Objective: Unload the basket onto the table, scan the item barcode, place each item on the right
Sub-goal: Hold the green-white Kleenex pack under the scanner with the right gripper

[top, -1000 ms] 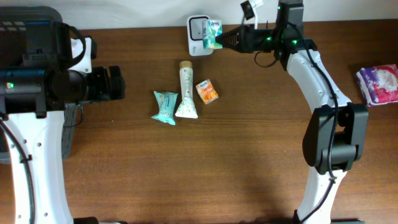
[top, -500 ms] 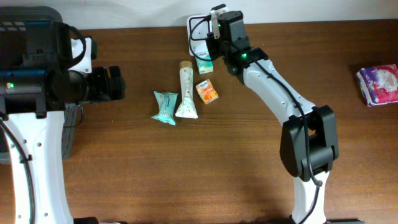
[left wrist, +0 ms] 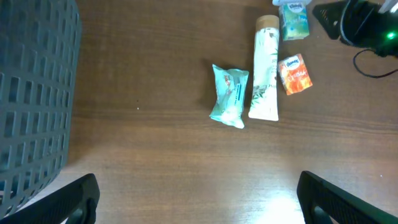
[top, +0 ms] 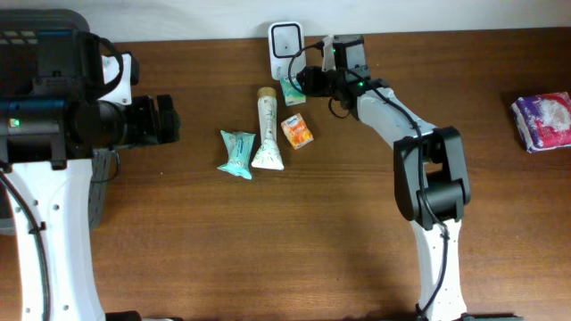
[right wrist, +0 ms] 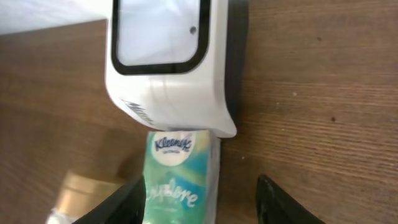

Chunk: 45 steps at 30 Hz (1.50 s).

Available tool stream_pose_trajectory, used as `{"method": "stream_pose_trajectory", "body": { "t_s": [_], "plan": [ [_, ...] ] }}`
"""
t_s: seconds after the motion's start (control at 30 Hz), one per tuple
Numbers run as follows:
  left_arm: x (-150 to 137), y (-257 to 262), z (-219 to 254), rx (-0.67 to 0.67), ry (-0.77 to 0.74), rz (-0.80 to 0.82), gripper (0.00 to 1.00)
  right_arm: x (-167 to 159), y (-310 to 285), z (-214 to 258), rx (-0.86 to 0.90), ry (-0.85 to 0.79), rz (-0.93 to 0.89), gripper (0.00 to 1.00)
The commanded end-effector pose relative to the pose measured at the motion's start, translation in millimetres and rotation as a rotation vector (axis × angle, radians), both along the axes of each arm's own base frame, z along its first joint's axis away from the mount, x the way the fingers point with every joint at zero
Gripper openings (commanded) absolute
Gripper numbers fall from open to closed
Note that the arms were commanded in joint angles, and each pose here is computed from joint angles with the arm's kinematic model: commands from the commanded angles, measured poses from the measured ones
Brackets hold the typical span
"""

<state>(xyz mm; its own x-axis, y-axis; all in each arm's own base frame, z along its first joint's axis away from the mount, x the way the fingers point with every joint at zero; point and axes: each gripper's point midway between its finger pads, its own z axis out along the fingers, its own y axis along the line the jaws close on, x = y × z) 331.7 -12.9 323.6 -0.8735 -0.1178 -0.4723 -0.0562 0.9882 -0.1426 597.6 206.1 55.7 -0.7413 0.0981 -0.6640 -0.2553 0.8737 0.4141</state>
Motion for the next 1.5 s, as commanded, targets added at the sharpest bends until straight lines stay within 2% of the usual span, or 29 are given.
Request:
{"method": "stream_pose_trajectory", "body": {
  "t_s": [0.0, 0.2, 0.3, 0.5, 0.53, 0.6, 0.67, 0.77, 0.83, 0.93, 1.0, 1.03, 1.1, 1.27, 1.47],
  "plan": [
    [-0.3, -2.4, 1.9, -0.003, -0.008, -0.018, 0.99, 0.0, 1.1, -28.2, -0.018, 0.028, 0.003, 0.5],
    [-0.3, -2.4, 1.9, -0.003, -0.008, -0.018, 0.99, -8.1, 22.6, -36.9, -0.053, 0.0, 0.095, 0.5],
    [-0.3, -2.4, 1.9, -0.003, -0.008, -0.018, 0.99, -10.6, 22.0, -39.9, -0.057, 0.016, 0.096, 0.41],
    [-0.3, -2.4, 1.9, -0.003, -0.008, -0.018, 0.99, -28.5, 26.8, -61.1, -0.042, 0.108, 0.135, 0.4],
    [-0.3, -2.4, 1.9, -0.003, -0.008, -0.018, 0.99, -30.7, 29.5, -61.7, -0.044, 0.113, 0.14, 0.23],
    [-0.3, -2.4, 1.9, -0.003, -0.008, -0.018, 0.99, -29.7, 31.0, -56.2, -0.042, 0.103, 0.142, 0.04],
    [-0.3, -2.4, 1.9, -0.003, -0.008, -0.018, 0.99, -25.4, 31.8, -30.1, -0.032, 0.061, 0.141, 0.04],
    [-0.3, -2.4, 1.9, -0.003, -0.008, -0.018, 0.99, -15.0, 23.8, 53.7, -0.033, -0.097, 0.141, 0.04],
    [-0.3, -2.4, 1.9, -0.003, -0.008, -0.018, 0.99, -10.0, 8.5, 90.7, -0.122, -0.195, 0.115, 0.04],
    [-0.3, -2.4, 1.9, -0.003, -0.008, -0.018, 0.99, 1.4, -14.3, 113.3, -0.321, -0.321, 0.081, 0.04],
    [-0.3, -2.4, 1.9, -0.003, -0.008, -0.018, 0.99, 14.2, -31.6, 122.2, -0.592, -0.441, 0.076, 0.04],
    [-0.3, -2.4, 2.0, -0.003, -0.009, -0.018, 0.99, 17.7, -30.7, 126.2, -0.727, -0.507, 0.129, 0.04],
    [-0.3, -2.4, 1.9, -0.003, -0.008, -0.018, 0.99, 25.7, -23.5, 123.9, -0.865, -0.595, 0.206, 0.04],
    [-0.3, -2.4, 1.9, -0.003, -0.008, -0.018, 0.99, 38.7, 21.8, 98.6, -0.796, -0.719, 0.243, 0.04],
    [-0.3, -2.4, 1.9, -0.003, -0.008, -0.018, 0.99, 41.5, 34.8, 89.4, -0.774, -0.761, 0.262, 0.04]
  ]
}}
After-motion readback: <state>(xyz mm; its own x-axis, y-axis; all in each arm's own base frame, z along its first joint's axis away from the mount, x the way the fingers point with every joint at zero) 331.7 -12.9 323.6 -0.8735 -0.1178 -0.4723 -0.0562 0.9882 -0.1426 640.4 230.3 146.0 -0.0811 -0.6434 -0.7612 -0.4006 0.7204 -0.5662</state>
